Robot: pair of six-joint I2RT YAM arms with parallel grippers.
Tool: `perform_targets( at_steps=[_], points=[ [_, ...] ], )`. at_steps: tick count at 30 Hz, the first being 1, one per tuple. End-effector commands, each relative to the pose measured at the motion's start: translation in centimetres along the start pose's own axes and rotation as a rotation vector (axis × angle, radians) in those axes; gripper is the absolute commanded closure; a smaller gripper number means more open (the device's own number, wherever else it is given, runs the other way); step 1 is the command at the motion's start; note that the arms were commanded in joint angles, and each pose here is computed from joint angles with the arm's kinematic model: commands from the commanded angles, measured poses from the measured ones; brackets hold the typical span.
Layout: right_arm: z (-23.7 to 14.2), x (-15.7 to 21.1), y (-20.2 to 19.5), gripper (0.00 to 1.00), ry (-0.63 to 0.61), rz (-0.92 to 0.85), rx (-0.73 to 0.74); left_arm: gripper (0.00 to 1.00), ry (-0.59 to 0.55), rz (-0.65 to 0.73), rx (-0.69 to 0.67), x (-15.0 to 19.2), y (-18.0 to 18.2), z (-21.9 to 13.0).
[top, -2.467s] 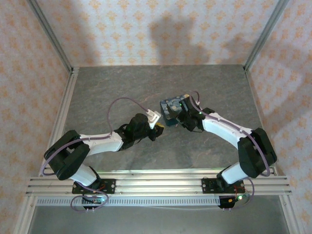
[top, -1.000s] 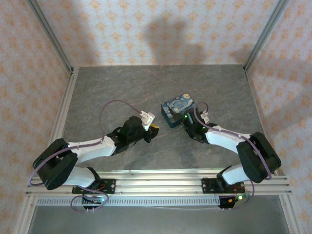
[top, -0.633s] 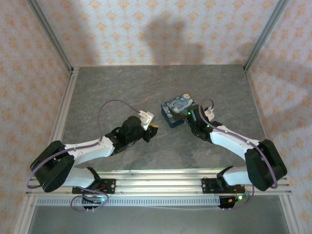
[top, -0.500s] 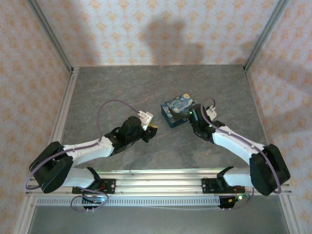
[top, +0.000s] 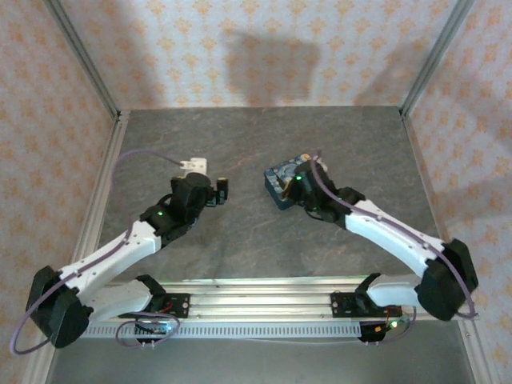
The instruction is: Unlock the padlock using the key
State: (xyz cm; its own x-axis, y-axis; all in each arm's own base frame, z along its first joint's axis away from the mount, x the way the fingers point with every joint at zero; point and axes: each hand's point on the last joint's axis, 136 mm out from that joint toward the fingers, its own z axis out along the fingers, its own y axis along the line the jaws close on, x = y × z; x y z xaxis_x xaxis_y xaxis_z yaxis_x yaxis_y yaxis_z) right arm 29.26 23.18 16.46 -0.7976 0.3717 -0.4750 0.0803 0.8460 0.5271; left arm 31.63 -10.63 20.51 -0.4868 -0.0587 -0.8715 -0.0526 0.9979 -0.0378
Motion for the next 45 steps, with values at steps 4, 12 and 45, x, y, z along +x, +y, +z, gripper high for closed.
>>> perform_targets(
  at_steps=[4, 12, 45],
  points=[
    [5.8, 8.5, 7.4, 1.00, 0.264, -0.181, -0.174, 0.00, 0.033, -0.124, -0.229, 1.1, 7.2, -3.3],
    [12.3, 15.1, 13.3, 1.00, 0.456, -0.212, -0.295, 0.00, 0.097, -0.146, -0.261, 3.8, 9.4, -5.3],
    [-11.2, -15.1, -18.9, 0.00, -0.563, -0.224, 0.716, 0.00, -0.106, 0.178, -0.239, -6.5, 9.0, 2.6]
  ],
)
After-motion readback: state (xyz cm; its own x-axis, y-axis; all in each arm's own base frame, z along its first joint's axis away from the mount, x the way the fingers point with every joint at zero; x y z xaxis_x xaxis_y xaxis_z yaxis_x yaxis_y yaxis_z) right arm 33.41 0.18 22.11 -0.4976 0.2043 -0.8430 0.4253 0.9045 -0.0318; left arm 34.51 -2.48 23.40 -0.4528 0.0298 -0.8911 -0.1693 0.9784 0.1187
